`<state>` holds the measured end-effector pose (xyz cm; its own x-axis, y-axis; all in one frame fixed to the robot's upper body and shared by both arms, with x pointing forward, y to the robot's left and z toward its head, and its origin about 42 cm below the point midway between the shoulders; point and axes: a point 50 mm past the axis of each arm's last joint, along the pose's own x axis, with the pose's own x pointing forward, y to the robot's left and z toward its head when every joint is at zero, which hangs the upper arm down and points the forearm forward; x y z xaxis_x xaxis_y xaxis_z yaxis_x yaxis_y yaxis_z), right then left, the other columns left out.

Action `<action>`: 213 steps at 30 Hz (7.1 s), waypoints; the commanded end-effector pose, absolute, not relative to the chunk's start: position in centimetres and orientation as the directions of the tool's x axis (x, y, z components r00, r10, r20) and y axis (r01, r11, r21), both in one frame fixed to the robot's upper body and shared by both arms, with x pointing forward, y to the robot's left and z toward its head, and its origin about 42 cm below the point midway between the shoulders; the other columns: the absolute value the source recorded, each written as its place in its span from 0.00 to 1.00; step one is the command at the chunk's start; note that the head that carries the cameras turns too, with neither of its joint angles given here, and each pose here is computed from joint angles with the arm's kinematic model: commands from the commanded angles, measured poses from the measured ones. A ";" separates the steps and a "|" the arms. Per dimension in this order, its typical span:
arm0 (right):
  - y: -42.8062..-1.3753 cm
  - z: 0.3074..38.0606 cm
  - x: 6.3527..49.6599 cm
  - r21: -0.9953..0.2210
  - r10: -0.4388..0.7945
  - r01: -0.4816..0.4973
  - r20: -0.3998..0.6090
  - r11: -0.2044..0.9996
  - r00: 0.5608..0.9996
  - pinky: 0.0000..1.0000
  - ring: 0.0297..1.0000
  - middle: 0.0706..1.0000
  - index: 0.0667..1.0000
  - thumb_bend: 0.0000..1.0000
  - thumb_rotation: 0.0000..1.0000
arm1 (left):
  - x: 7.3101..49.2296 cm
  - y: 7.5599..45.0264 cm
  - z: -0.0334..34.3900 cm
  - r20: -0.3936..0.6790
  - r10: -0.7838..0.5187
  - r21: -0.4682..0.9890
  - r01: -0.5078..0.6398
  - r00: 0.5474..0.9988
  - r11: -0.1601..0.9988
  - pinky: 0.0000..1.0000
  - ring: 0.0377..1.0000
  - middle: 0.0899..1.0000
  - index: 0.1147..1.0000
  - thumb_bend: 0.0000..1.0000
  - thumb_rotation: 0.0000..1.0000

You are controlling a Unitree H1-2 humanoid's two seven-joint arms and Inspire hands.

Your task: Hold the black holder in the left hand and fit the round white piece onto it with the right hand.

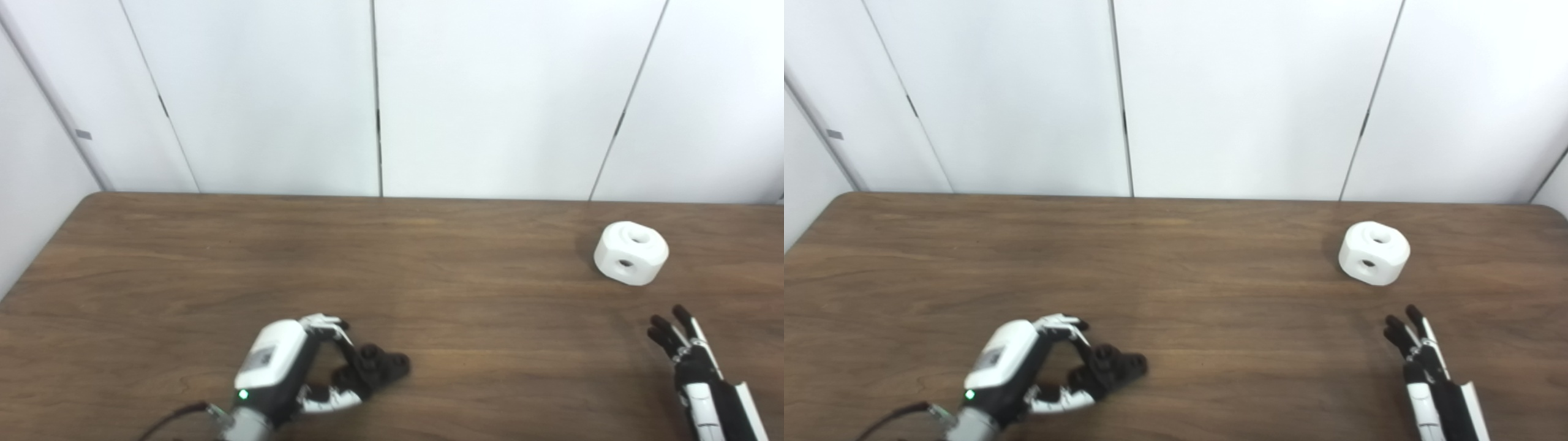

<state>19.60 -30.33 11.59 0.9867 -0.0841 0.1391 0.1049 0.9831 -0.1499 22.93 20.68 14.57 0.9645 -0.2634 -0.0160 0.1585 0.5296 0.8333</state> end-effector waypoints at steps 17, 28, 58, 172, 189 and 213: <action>-29.9 12.8 19.5 -0.115 -0.116 0.134 0.150 0.984 0.982 1.00 0.89 0.87 0.93 0.55 0.80 | 20.8 17.9 12.3 -0.075 -0.340 0.838 0.244 0.937 0.489 0.88 0.87 0.78 0.42 0.52 0.05; -31.2 17.5 22.7 -0.336 -0.163 0.234 0.227 0.912 0.960 0.93 0.90 0.85 0.85 0.72 0.38 | 21.0 18.7 12.0 -0.071 -0.333 0.842 0.236 0.940 0.486 0.86 0.87 0.77 0.42 0.52 0.05; -32.9 24.0 36.7 -0.717 -0.180 0.253 0.178 0.649 0.967 0.87 0.96 0.93 0.88 0.84 0.35 | 21.3 22.2 12.8 -0.093 -0.351 0.837 0.264 0.932 0.480 0.80 0.83 0.74 0.42 0.52 0.04; -37.8 26.3 39.3 -0.826 -0.103 0.226 0.202 0.516 0.974 0.85 0.88 0.76 0.45 0.52 0.13 | 21.9 17.7 13.8 -0.124 -0.339 0.839 0.281 0.933 0.466 0.85 0.89 0.77 0.42 0.52 0.05; -38.1 25.9 39.5 -0.827 -0.114 0.223 0.191 0.517 0.975 0.86 0.88 0.76 0.45 0.52 0.13 | 21.9 17.3 14.1 -0.073 -0.309 0.804 0.240 0.948 0.544 0.83 0.84 0.73 0.42 0.52 0.08; -38.6 25.2 39.5 -0.829 -0.129 0.211 0.168 0.518 0.977 0.87 0.88 0.76 0.45 0.52 0.13 | 22.1 17.2 14.3 -0.025 -0.261 0.796 0.177 0.965 0.579 0.77 0.83 0.77 0.63 1.00 0.26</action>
<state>39.10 -37.92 22.87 0.9868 -0.1374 0.0854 0.1474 0.5462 -0.8246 22.29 17.12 14.74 0.9637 -0.2669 0.0026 0.1590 0.5821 0.7974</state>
